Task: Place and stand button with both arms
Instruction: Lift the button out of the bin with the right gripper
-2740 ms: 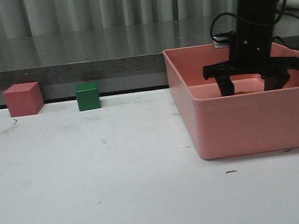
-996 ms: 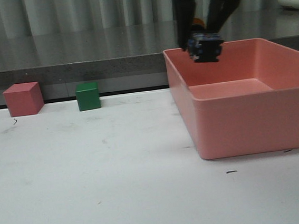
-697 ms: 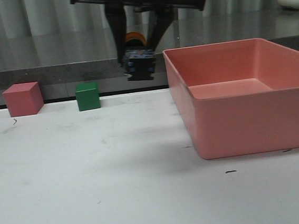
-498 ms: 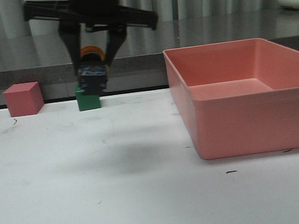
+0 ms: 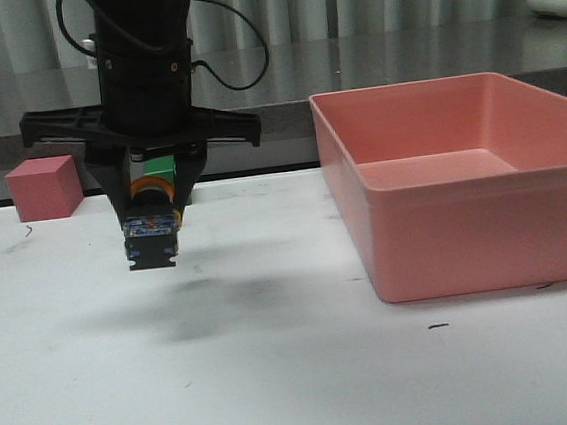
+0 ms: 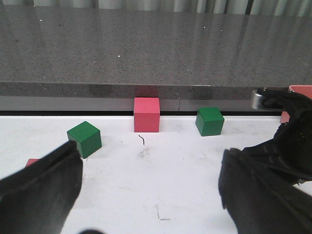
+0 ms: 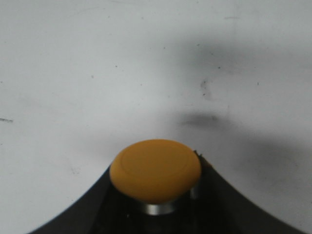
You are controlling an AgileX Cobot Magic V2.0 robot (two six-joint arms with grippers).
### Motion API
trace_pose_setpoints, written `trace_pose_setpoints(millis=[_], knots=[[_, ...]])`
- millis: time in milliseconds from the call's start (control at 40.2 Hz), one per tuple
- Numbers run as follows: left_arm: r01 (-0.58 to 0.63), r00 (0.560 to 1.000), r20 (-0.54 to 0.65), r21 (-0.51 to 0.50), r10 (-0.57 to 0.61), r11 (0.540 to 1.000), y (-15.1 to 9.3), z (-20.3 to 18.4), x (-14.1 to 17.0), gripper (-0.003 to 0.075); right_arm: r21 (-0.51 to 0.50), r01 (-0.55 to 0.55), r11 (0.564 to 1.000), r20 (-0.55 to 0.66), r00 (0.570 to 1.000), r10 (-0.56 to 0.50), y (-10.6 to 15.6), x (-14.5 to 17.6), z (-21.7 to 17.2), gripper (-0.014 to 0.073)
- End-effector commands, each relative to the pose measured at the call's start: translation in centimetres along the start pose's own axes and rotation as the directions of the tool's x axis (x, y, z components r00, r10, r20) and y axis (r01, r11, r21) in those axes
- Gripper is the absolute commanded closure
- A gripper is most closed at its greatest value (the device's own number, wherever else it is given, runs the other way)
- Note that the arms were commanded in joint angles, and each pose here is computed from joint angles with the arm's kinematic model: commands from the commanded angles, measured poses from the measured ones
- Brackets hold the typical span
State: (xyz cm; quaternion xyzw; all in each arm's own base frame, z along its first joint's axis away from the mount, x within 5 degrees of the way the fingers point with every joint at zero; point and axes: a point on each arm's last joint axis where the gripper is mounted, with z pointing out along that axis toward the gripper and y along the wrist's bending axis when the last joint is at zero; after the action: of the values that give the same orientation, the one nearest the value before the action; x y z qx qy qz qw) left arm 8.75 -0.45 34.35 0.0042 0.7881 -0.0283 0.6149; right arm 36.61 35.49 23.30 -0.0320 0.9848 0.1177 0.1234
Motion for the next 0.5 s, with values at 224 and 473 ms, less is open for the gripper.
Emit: trace_pose_setpoints(millis=[224, 473], knots=[[0.006, 0.996, 0.089, 0.010, -0.007, 1.000, -0.1, -0.1, -1.5, 0.0158, -0.003, 0.000, 1.000, 0.019, 1.000, 0.000, -0.1, -0.4, -2.2, 0.0414], [0.006, 0.996, 0.089, 0.010, -0.007, 1.000, -0.1, -0.1, -1.5, 0.0158, 0.000, 0.000, 1.000, 0.016, 1.000, 0.000, -0.1, -0.4, -1.6, 0.0412]])
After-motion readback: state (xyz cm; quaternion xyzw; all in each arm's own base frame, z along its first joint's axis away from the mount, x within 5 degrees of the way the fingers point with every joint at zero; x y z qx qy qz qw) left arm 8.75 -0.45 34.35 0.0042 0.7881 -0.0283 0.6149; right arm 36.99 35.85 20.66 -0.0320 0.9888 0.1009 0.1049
